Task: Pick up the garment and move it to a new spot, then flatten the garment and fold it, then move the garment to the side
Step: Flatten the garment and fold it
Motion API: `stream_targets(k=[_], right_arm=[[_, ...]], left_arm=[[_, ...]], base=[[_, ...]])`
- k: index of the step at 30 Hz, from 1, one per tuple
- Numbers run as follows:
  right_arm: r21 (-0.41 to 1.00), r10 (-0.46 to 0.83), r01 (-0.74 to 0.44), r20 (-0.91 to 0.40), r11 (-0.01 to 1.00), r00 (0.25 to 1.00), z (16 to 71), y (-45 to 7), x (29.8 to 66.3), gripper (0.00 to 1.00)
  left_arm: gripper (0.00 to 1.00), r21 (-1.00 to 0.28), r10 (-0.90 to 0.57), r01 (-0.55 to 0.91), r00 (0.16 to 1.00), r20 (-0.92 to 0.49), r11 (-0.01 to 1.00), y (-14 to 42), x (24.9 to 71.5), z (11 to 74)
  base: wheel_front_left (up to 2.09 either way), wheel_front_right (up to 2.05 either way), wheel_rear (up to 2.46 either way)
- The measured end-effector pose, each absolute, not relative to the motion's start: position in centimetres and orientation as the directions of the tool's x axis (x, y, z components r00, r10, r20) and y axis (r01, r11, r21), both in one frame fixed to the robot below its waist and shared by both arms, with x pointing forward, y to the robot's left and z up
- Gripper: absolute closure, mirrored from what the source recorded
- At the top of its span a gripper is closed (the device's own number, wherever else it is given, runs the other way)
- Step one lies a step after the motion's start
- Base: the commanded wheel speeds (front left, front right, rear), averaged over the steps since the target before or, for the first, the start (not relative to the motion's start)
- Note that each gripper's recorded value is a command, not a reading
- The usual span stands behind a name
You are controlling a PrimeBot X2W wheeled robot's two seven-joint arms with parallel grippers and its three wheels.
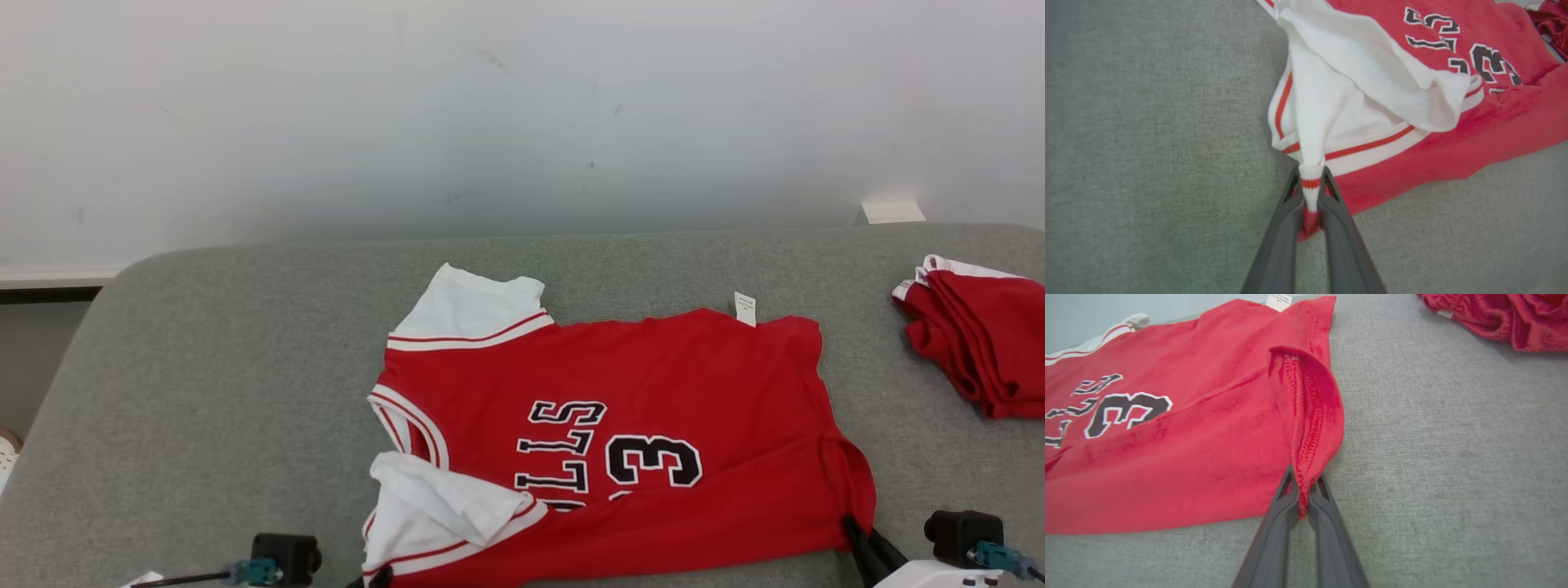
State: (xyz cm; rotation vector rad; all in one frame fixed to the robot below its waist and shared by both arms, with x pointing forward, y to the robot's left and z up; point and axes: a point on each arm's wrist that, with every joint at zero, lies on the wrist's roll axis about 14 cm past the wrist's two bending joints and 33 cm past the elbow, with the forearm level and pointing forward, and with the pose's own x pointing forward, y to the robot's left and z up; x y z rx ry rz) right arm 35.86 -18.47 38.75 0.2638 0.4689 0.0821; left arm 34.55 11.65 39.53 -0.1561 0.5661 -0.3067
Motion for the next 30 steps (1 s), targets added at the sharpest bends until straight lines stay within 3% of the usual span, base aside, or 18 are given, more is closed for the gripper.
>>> stream_targets(k=[7,12,21,22,23,24,25,30], right_arm=[[0.253,0.173,-0.071,-0.412,0.965,0.895,41.0,-19.7,35.9,1.00],[0.255,0.219,-0.104,-0.474,0.961,0.853,40.7,-20.0,33.6,1.00],[0.287,0.211,-0.044,-0.584,0.957,0.784,39.0,-21.4,29.2,1.00],[0.284,0.204,-0.037,-0.586,0.958,0.784,38.9,-21.5,29.1,0.64],[0.284,0.201,-0.034,-0.584,0.958,0.786,39.0,-21.5,29.1,0.27],[0.284,0.200,-0.031,-0.588,0.958,0.783,38.9,-21.3,29.1,0.00],[0.283,0.198,-0.028,-0.593,0.959,0.780,38.8,-21.3,28.9,0.00],[0.291,0.200,-0.022,-0.599,0.957,0.776,38.7,-20.7,28.7,0.00]], left_arm=[[1.00,-0.199,-0.340,0.277,0.806,-0.484,0.940,12.4,34.2,42.0],[1.00,-0.191,-0.349,0.293,0.774,-0.529,0.937,12.5,32.2,42.3],[1.00,-0.249,-0.379,0.286,0.695,-0.611,0.925,11.5,28.5,41.2],[0.94,-0.247,-0.377,0.285,0.691,-0.617,0.926,11.5,28.3,41.1],[0.60,-0.245,-0.376,0.285,0.687,-0.622,0.926,11.5,28.3,40.9],[0.16,-0.243,-0.375,0.286,0.679,-0.631,0.927,11.5,28.2,40.7],[0.00,-0.242,-0.373,0.284,0.672,-0.640,0.928,11.6,28.0,40.4],[0.00,-0.235,-0.370,0.287,0.664,-0.650,0.929,11.6,28.1,40.0]], base=[[0.00,0.00,0.00],[0.00,0.00,0.00],[0.00,0.00,0.00],[0.00,0.00,0.00],[0.00,0.00,0.00],[0.00,0.00,0.00],[0.00,0.00,0.00],[0.00,0.00,0.00]])
